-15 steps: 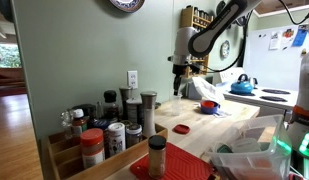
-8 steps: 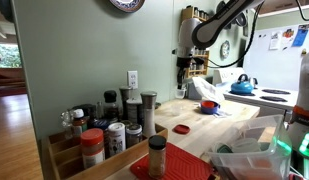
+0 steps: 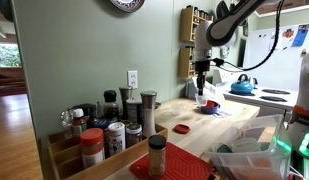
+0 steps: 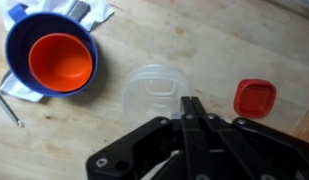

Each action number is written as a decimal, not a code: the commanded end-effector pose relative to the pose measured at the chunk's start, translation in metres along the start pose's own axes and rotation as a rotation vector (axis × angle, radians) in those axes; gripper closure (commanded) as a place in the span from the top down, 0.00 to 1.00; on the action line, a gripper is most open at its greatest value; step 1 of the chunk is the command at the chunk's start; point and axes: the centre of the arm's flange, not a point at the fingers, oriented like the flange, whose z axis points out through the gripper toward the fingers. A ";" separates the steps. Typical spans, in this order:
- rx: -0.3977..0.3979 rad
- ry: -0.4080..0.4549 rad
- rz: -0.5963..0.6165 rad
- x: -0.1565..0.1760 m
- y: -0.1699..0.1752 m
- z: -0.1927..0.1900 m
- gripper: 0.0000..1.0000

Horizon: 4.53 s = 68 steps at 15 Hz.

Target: Remove the small lunchbox from inside the other lunchbox, put the red lid on the lunchbox in front and then put the lunchbox with a lid in the other lunchbox

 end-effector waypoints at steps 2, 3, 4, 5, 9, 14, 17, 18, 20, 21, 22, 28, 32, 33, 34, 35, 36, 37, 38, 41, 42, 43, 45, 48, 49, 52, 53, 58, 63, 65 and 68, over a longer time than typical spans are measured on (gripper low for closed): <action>0.045 -0.008 0.041 -0.039 -0.007 0.052 0.00; 0.049 -0.003 0.048 -0.043 -0.009 0.060 0.00; 0.048 0.008 0.058 -0.045 -0.010 0.066 0.00; 0.049 0.025 0.065 -0.047 -0.012 0.071 0.00; 0.046 0.075 0.074 -0.042 -0.017 0.071 0.18; 0.075 0.095 0.085 -0.034 -0.028 0.052 0.56; 0.119 0.097 0.120 -0.019 -0.052 0.038 0.79; 0.131 0.095 0.135 -0.014 -0.061 0.036 0.85; 0.156 0.085 0.137 -0.004 -0.081 0.036 0.99; 0.161 0.076 0.141 0.002 -0.091 0.039 1.00; 0.165 0.073 0.139 0.007 -0.100 0.042 1.00; 0.160 0.064 0.102 0.013 -0.123 0.049 0.99; 0.166 0.051 0.089 0.021 -0.126 0.062 1.00; 0.166 0.036 0.088 0.023 -0.130 0.069 1.00; 0.158 0.025 0.076 0.024 -0.133 0.077 1.00; 0.150 0.030 0.070 0.026 -0.136 0.084 1.00; 0.134 0.025 0.059 0.026 -0.137 0.090 1.00; 0.122 0.028 0.044 0.027 -0.140 0.096 1.00; 0.109 0.033 0.034 0.028 -0.142 0.103 1.00; 0.071 0.038 0.019 0.033 -0.149 0.122 1.00; 0.066 0.044 0.020 0.036 -0.150 0.128 1.00; 0.052 0.046 0.021 0.037 -0.151 0.132 1.00; 0.036 0.043 0.026 0.042 -0.152 0.139 1.00; 0.031 0.031 0.028 0.047 -0.157 0.149 1.00; 0.025 0.029 0.028 0.049 -0.157 0.151 1.00; 0.019 0.028 0.030 0.053 -0.157 0.156 0.83; 0.016 0.028 0.032 0.054 -0.156 0.157 0.74; 0.018 0.038 0.043 0.058 -0.151 0.154 0.47; -0.026 0.070 0.032 0.058 -0.135 0.113 0.45; -0.031 0.089 0.001 0.062 -0.125 0.089 0.45; -0.065 0.067 -0.049 0.066 -0.111 0.054 0.45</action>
